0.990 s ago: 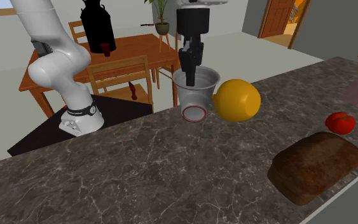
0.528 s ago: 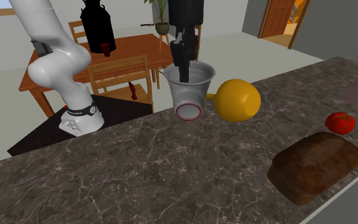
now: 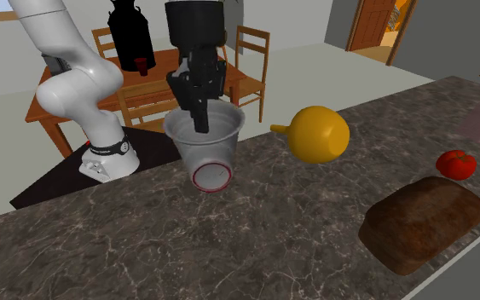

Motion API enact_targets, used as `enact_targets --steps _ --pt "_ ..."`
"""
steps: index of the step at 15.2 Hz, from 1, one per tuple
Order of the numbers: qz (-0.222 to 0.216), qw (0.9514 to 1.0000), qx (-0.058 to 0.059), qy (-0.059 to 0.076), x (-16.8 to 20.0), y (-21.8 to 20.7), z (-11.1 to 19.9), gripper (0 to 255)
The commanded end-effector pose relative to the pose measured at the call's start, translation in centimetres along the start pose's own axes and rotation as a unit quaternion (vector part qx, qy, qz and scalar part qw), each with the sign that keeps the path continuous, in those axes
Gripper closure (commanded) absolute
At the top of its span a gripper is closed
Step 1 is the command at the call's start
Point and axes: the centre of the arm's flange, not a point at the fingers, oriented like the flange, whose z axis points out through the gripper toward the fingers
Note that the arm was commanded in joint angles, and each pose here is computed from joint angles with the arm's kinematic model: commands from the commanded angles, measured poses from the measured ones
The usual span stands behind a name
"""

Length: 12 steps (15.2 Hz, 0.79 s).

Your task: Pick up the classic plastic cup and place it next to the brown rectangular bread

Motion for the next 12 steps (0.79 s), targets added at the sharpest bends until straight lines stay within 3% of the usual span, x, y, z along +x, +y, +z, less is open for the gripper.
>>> enact_targets --steps 1,12 --pt "-0.001 1.0 0.0 0.0 -1.0 2.4 0.5 255" --pt "-0.001 1.0 0.0 0.0 -6.9 15.6 2.2 255"
